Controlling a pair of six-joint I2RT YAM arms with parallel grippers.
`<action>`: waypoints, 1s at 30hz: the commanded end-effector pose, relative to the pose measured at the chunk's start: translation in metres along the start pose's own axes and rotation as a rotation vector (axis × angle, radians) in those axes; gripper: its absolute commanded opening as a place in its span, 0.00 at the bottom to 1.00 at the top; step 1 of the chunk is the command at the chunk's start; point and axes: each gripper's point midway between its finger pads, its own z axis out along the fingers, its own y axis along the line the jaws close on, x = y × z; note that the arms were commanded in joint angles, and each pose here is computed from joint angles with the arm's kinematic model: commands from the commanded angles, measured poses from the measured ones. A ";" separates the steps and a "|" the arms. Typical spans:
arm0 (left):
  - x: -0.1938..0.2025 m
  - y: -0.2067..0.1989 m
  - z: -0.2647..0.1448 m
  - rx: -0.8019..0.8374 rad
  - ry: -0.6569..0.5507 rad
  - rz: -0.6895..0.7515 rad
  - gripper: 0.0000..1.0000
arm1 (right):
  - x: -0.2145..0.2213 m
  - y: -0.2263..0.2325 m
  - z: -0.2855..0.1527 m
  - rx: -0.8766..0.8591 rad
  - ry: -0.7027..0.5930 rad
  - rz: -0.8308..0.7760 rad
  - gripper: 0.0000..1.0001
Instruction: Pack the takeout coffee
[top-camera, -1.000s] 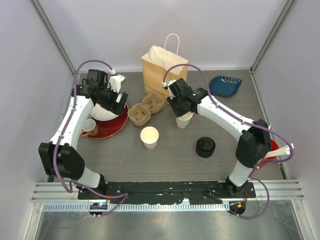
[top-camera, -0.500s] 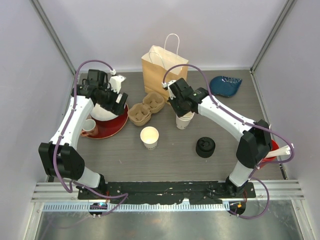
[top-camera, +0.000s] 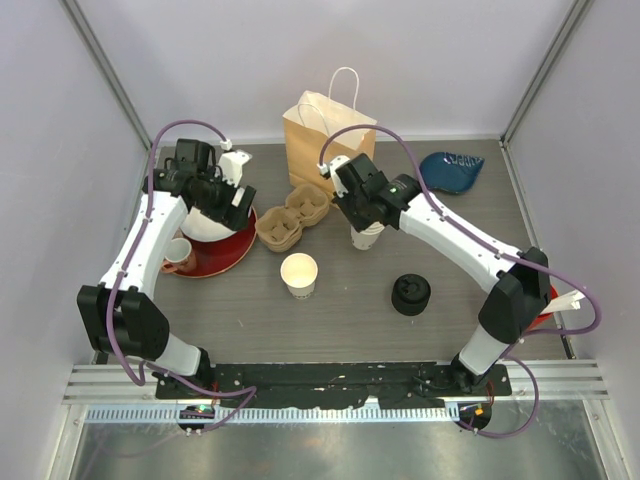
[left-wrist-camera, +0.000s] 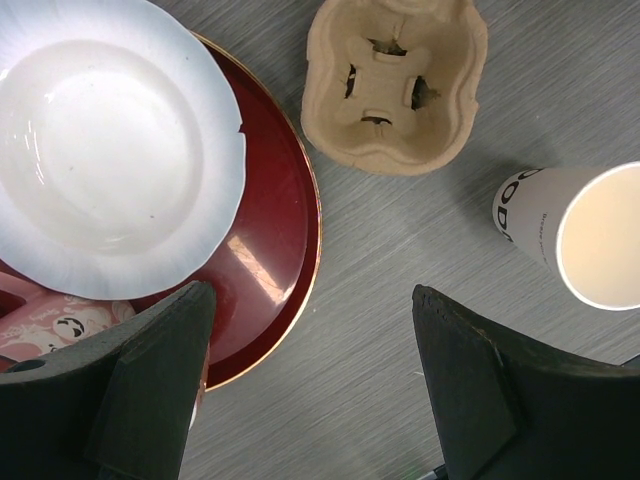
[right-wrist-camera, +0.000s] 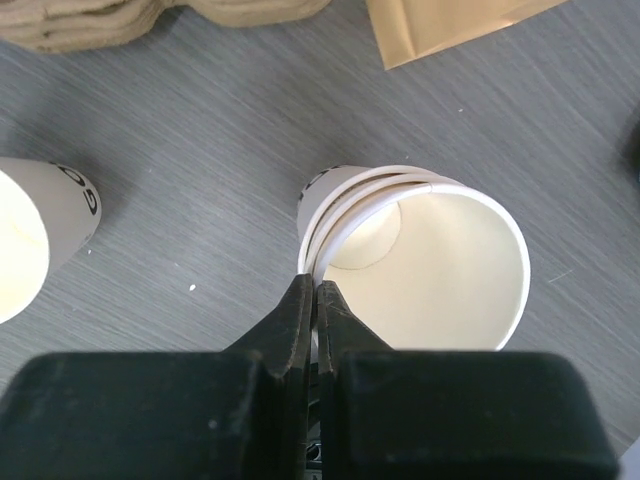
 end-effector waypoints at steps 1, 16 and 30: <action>-0.008 -0.004 -0.009 0.010 -0.039 0.012 0.84 | 0.006 0.010 0.007 -0.042 -0.002 -0.016 0.01; -0.073 -0.167 0.057 0.452 -0.074 -0.236 0.65 | 0.005 0.022 -0.010 -0.138 -0.104 -0.069 0.01; -0.105 -0.212 0.107 0.619 -0.069 -0.445 0.56 | 0.010 0.027 -0.012 -0.166 -0.129 -0.074 0.01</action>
